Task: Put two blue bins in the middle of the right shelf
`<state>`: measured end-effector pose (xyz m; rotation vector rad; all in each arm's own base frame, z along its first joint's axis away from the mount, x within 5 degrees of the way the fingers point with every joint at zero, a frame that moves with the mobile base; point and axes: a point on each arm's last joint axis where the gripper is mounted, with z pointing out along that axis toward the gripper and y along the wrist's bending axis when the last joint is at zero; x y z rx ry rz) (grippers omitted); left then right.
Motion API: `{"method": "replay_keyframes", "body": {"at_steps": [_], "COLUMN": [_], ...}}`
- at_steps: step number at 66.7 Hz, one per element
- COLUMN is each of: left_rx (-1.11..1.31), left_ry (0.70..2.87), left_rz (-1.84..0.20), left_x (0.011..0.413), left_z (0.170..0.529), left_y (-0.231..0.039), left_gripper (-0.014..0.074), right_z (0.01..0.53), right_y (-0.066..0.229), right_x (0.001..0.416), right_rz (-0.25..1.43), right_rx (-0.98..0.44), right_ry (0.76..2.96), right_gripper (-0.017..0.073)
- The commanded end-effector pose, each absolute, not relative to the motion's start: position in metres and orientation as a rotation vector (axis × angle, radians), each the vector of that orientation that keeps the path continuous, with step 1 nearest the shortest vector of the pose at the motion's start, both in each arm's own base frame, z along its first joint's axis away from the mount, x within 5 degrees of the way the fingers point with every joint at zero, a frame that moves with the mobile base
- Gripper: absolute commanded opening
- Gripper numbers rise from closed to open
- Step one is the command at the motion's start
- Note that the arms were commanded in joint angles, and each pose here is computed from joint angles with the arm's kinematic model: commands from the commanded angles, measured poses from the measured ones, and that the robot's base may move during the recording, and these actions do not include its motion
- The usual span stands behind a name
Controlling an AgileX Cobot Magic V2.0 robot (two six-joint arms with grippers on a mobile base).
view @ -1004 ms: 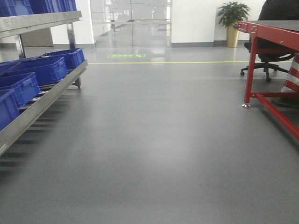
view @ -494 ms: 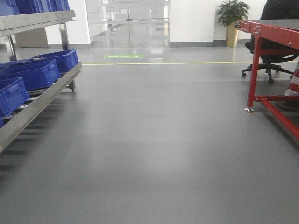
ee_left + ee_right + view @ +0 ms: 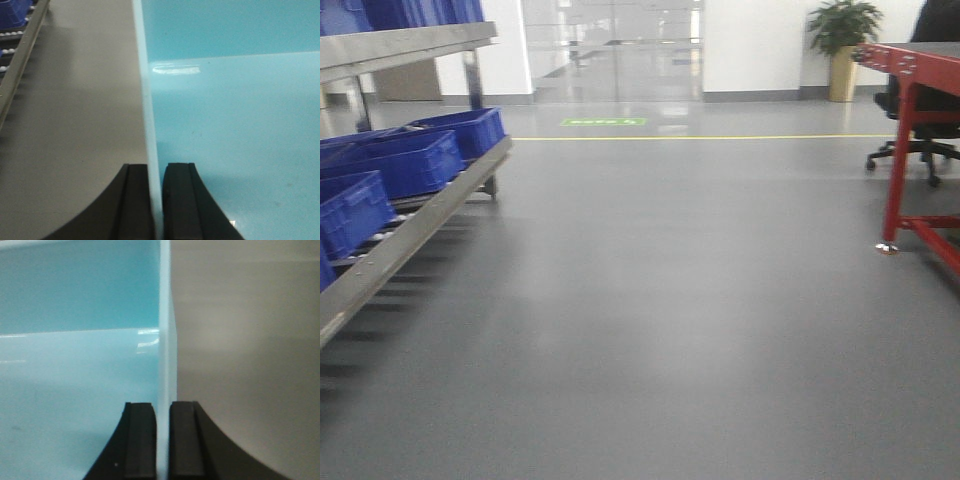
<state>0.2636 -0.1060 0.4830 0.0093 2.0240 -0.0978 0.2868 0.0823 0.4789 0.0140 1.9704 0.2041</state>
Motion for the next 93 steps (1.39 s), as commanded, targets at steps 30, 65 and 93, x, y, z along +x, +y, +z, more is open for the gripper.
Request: {"method": "replay_keyframes", "body": {"at_steps": [30, 65, 93], "left_rx": [0.018, 0.018, 0.018], "left_ry": [1.978, 1.978, 1.978], "left_rz": [-0.078, -0.078, -0.078], "left_x": [0.2598, 0.2598, 0.2598], "left_z": [0.4915, 0.4915, 0.4915], "left_y": [-0.1022, -0.1022, -0.1022], "left_gripper": [-0.0111, -0.0111, -0.0111], "right_z": [0.4904, 0.4904, 0.4904], "right_y": [0.0788, 0.0788, 0.0788], "right_x": [0.2835, 0.2835, 0.2835], "right_rz": [0.205, 0.205, 0.205], "right_rx": [0.006, 0.006, 0.006], "right_ry": [1.887, 1.887, 1.887], "right_gripper": [-0.0159, -0.0159, -0.0159]}}
